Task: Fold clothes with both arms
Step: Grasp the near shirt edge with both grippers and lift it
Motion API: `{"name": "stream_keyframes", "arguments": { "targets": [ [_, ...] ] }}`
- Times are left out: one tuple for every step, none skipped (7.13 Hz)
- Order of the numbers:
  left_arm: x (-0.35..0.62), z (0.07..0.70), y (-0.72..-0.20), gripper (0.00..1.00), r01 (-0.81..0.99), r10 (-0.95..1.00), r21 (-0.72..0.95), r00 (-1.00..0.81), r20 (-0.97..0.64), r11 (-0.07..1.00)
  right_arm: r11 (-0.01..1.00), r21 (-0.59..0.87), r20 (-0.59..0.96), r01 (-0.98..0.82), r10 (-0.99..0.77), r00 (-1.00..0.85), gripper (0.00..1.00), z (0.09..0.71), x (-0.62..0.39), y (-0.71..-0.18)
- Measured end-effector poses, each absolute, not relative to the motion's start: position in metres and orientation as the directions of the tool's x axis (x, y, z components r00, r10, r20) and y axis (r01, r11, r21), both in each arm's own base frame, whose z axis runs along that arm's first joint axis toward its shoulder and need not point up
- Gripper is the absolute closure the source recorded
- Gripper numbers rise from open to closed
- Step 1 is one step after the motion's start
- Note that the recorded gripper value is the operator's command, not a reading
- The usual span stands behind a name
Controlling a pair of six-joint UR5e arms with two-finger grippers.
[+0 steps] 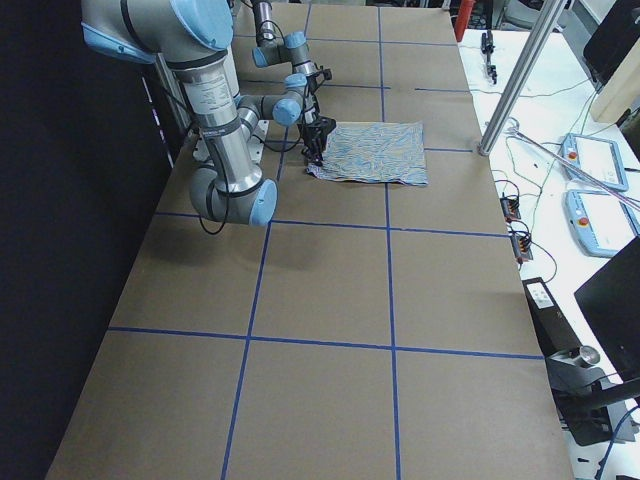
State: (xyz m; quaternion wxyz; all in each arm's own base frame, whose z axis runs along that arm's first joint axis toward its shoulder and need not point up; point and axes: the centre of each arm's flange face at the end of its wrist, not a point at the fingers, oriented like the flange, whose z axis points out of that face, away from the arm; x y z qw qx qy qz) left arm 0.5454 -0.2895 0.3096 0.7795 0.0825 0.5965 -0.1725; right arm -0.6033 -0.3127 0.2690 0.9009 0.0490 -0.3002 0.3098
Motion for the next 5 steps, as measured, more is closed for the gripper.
{"name": "stream_keyframes", "arguments": {
  "targets": [
    [0.544,0.308,-0.290,1.00,0.368,-0.170,-0.077,0.227,-0.959,0.927,0.804,-0.104,0.584,-0.586,0.526,0.618,1.00,0.262,-0.600,-0.312],
    [0.538,0.302,-0.290,1.00,0.368,-0.165,-0.076,0.216,-0.962,0.927,0.804,-0.115,0.607,-0.584,0.522,0.599,1.00,0.247,-0.588,-0.310],
    [0.519,0.284,-0.287,1.00,0.363,-0.158,-0.074,0.208,-0.965,0.929,0.807,-0.130,0.629,-0.576,0.516,0.581,1.00,0.225,-0.566,-0.304],
    [0.492,0.257,-0.279,1.00,0.353,-0.160,-0.074,0.221,-0.962,0.933,0.811,-0.147,0.643,-0.567,0.514,0.568,1.00,0.201,-0.537,-0.296],
    [0.457,0.219,-0.267,1.00,0.335,-0.164,-0.079,0.234,-0.958,0.939,0.816,-0.165,0.655,-0.554,0.510,0.557,1.00,0.176,-0.504,-0.283]
  ]
}}
